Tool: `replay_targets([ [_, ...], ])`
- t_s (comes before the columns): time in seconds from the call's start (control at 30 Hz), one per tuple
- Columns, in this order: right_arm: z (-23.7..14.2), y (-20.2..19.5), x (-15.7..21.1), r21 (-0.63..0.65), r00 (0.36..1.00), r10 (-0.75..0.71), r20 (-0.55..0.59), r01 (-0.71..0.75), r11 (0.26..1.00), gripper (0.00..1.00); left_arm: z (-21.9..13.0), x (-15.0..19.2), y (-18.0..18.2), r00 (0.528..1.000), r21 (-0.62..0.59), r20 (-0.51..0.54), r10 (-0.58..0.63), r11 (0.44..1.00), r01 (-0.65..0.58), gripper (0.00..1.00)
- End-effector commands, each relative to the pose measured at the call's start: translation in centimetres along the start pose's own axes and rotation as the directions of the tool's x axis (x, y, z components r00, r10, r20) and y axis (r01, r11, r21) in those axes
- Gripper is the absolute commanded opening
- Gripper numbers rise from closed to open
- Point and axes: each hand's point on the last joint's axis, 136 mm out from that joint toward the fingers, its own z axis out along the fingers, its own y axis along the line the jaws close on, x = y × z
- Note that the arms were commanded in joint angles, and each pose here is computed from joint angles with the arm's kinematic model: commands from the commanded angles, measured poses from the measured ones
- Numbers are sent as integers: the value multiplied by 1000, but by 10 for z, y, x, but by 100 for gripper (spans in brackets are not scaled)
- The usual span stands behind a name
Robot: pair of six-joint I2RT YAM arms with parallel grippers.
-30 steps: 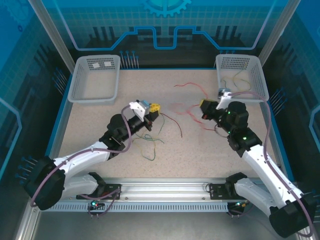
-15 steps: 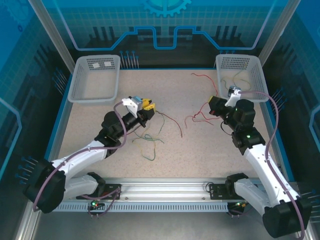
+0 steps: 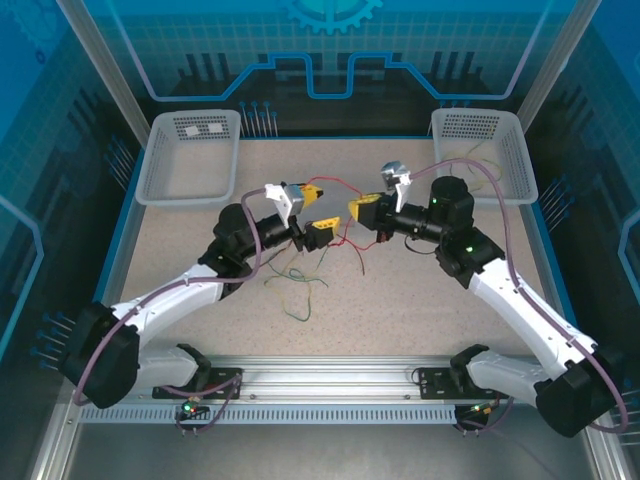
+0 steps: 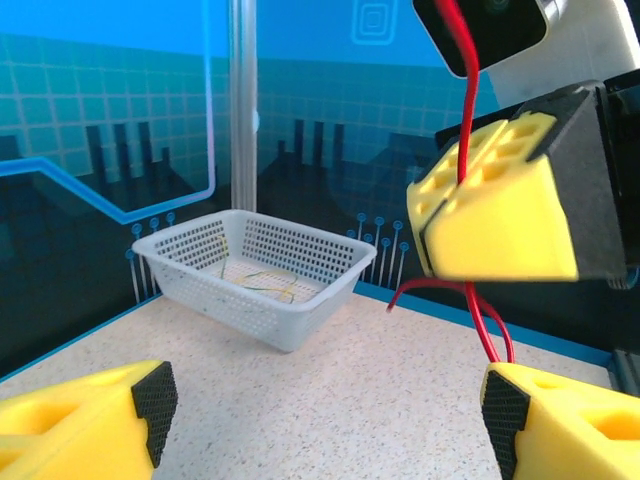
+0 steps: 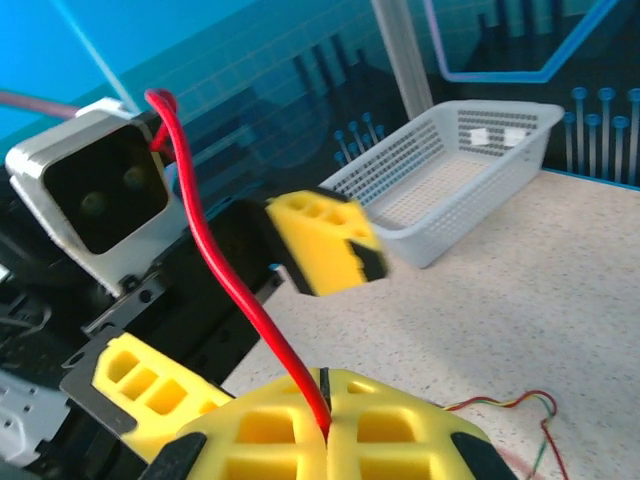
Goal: Untangle the cables
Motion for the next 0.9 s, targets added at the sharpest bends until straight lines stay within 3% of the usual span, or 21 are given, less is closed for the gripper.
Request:
replay_targets([
  [0.0,8,20,-5,-79,998,-70,-5,70,994,0,10,7,-9,999,63,-36,-10,998,12,82],
  [0.13,16,27,-2,-88,995,-99,-27,97,991,0,19,8,-20,999,113,-44,-8,994,13,82],
  [0.23,17,31,-4,-98,994,-107,-16,105,990,0,23,12,-24,999,131,-51,-6,991,13,71],
  [0.43,13,27,-8,-45,992,-130,-3,130,991,0,21,15,-23,999,112,-48,-25,993,31,64],
  [0.87,11,21,-11,-10,993,-116,18,116,993,0,6,3,-27,1000,89,-10,4,996,-3,68],
])
